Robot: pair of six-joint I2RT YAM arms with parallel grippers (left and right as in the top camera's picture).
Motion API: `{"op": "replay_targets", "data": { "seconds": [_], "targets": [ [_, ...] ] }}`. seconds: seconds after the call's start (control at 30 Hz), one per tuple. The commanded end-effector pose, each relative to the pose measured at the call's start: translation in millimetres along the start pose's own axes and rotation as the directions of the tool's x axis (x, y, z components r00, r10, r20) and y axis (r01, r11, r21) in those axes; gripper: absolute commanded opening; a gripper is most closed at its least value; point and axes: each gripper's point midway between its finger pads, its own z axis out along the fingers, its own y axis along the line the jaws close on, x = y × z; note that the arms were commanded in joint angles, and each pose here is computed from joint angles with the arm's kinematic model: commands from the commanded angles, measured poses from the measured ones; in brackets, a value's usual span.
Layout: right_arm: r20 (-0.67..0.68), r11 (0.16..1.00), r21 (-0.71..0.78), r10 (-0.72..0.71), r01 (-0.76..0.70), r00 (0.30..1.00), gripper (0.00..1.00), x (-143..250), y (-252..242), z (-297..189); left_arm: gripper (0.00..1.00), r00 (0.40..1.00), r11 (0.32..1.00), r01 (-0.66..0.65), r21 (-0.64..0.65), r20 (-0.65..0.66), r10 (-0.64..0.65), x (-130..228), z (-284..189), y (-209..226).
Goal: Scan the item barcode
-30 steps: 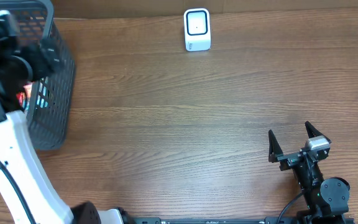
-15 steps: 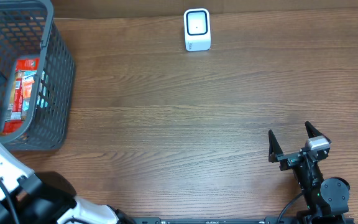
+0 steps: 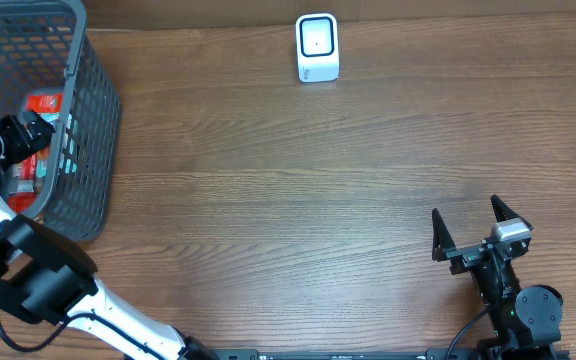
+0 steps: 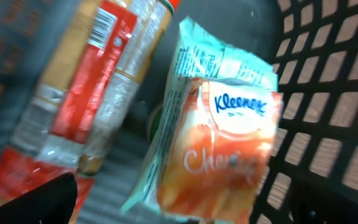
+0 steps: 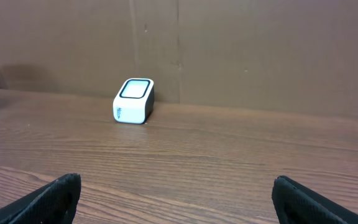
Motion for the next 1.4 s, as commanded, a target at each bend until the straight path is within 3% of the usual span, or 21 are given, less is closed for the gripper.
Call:
{"op": "replay_targets", "data": {
  "seconds": [0.0,0.2,0.43,1.37],
  "targets": [
    [0.002,1.0,0.004,-0.004,0.004,1.0,1.0,2,-1,0,1.0,0.998,0.997,-0.05,0.063,-0.034,0.052,2,22,-14],
    [0.002,1.0,0.004,-0.004,0.004,1.0,1.0,2,-1,0,1.0,0.992,0.992,-0.107,0.072,-0.062,0.112,5,36,-29],
    [0.002,1.0,0.004,-0.004,0.004,1.0,1.0,2,-1,0,1.0,0.989,0.991,-0.106,-0.086,-0.108,0.097,8,39,-13],
    [0.002,1.0,0.004,-0.004,0.004,1.0,1.0,2,-1,0,0.98,0.99,0.989,-0.114,-0.093,-0.097,0.105,25,87,-1]
  ]
}}
